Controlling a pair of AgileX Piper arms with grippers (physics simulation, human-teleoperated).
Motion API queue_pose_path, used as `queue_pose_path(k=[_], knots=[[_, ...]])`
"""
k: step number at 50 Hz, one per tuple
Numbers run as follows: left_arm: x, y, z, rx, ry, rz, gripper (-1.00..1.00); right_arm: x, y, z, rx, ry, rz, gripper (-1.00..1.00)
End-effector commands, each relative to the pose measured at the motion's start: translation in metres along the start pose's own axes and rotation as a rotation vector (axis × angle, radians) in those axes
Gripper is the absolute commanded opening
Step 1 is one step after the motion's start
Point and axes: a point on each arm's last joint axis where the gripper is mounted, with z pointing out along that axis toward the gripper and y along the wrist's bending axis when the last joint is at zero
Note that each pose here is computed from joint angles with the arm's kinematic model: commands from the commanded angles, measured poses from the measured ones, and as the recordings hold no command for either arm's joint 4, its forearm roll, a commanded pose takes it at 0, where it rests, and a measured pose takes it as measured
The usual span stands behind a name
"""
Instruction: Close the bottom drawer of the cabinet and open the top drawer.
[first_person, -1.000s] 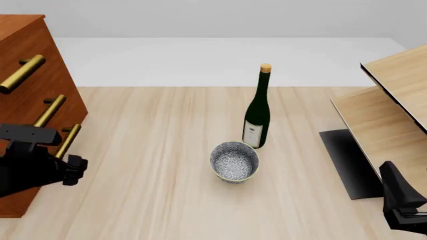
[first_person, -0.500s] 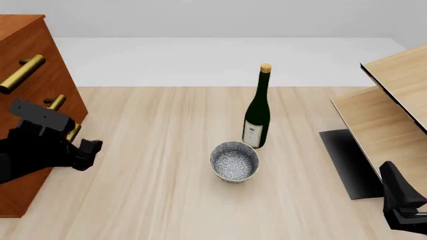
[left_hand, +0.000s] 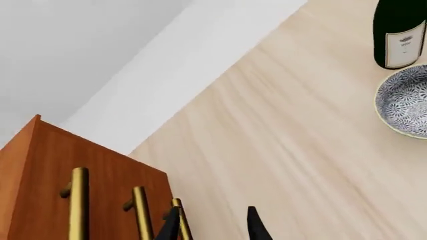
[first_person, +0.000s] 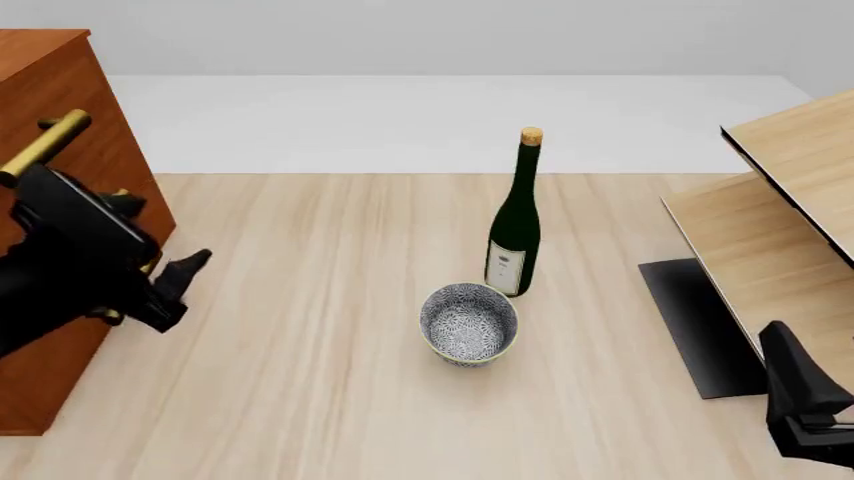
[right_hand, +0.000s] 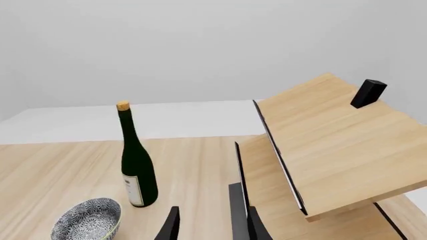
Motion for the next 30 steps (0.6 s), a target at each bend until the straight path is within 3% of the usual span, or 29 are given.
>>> queue_pose_path(k=[1,2,5,9,17,21,23,25,30], knots=[[0.005,-0.003,-0.004,-0.052,-0.055,0.204,1.0,0.0,0.0,0.0,0.001,0.0,0.001,1.0],[0.007,-0.004,-0.005,-0.061,-0.06,0.237,1.0,0.0,0.0,0.0,0.001,0.001,0.002,1.0],[0.004,0.0,-0.004,-0.056,-0.049,0.228,1.0,0.0,0.0,0.0,0.0,0.001,0.001,1.0],[0.009,-0.001,-0.009,-0.094,-0.061,0.321,1.0,0.0,0.0,0.0,-0.002,0.001,0.001,1.0],[-0.008,0.012,-0.007,-0.068,-0.036,0.285,1.0,0.0,0.0,0.0,-0.002,0.001,0.002,1.0],[0.001,0.009,-0.007,-0.074,-0.015,0.387,1.0,0.0,0.0,0.0,-0.004,0.001,0.001,1.0],[-0.006,0.016,-0.011,-0.088,-0.021,0.367,1.0,0.0,0.0,-0.001,-0.005,0.001,0.002,1.0],[-0.002,0.015,-0.012,-0.093,-0.012,0.405,1.0,0.0,0.0,-0.001,-0.006,0.001,0.002,1.0],[-0.008,0.022,-0.017,-0.125,-0.022,0.422,1.0,0.0,0.0,-0.001,-0.008,0.001,0.004,1.0]])
